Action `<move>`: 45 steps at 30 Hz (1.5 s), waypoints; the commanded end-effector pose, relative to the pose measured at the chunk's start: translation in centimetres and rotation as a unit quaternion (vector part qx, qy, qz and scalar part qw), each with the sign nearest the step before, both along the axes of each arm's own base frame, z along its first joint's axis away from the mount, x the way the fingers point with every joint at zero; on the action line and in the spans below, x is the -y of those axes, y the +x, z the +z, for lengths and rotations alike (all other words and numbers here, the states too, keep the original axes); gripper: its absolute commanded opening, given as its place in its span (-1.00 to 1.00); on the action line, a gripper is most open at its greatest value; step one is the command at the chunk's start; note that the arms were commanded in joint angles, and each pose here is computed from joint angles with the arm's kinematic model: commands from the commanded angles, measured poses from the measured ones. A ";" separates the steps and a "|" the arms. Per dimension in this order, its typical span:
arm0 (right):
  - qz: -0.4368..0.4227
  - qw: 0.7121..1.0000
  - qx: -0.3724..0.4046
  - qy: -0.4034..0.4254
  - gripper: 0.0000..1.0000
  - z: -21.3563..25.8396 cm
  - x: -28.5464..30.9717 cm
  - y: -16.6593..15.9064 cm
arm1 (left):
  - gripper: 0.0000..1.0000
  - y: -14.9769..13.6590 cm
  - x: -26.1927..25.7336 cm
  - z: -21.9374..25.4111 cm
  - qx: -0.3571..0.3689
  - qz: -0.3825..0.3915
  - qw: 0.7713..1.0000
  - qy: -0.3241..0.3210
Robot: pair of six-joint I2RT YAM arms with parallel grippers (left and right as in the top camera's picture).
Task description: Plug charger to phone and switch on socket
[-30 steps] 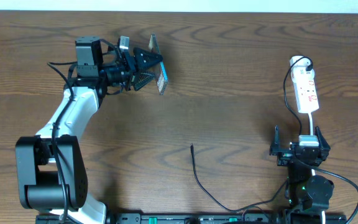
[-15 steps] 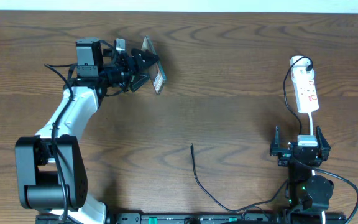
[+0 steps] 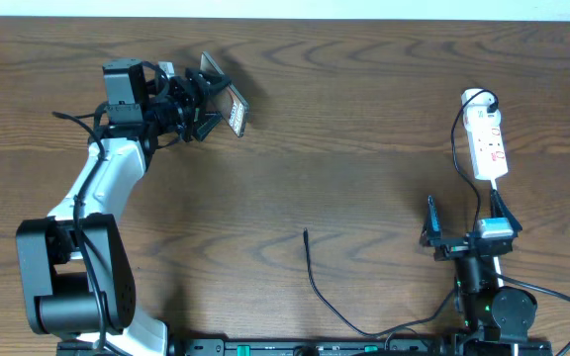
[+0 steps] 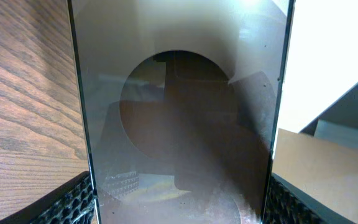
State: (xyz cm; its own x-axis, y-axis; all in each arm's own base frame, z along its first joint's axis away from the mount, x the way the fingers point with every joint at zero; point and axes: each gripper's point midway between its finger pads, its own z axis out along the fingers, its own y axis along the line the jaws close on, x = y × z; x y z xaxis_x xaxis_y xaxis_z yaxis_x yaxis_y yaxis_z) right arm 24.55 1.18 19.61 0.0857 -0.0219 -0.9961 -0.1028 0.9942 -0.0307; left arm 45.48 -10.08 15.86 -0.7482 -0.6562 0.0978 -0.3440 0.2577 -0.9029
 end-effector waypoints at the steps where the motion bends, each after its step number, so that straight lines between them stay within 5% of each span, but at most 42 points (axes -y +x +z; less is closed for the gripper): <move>1: 0.044 0.997 0.002 0.069 0.99 1.6 -1.3 -0.3 | -0.86 0.3 -0.5 0.7 -0.006 0.026 1.000 -0.005; 12: 0.178 0.971 -0.119 0.106 0.99 5.8 -5.6 2.9 | -0.86 0.7 -1.1 0.4 -0.026 0.056 0.998 -0.009; 22: 0.421 0.845 -0.274 0.185 0.99 6.1 -13.9 8.6 | -0.85 1.8 -2.2 0.3 -0.043 0.115 0.992 -0.015; 28: 0.500 0.808 -0.270 0.159 0.98 5.0 -19.5 10.6 | -0.85 2.1 -1.4 0.9 -0.042 0.119 0.991 -0.031; 40: 0.530 0.785 -0.288 0.139 0.98 0.9 -25.2 10.4 | -0.85 1.1 3.4 0.7 -0.043 0.076 0.996 -0.022; 45: 0.494 0.804 -0.295 0.151 0.83 0.6 -25.3 11.5 | -0.85 0.7 5.3 0.6 -0.042 0.063 0.997 -0.015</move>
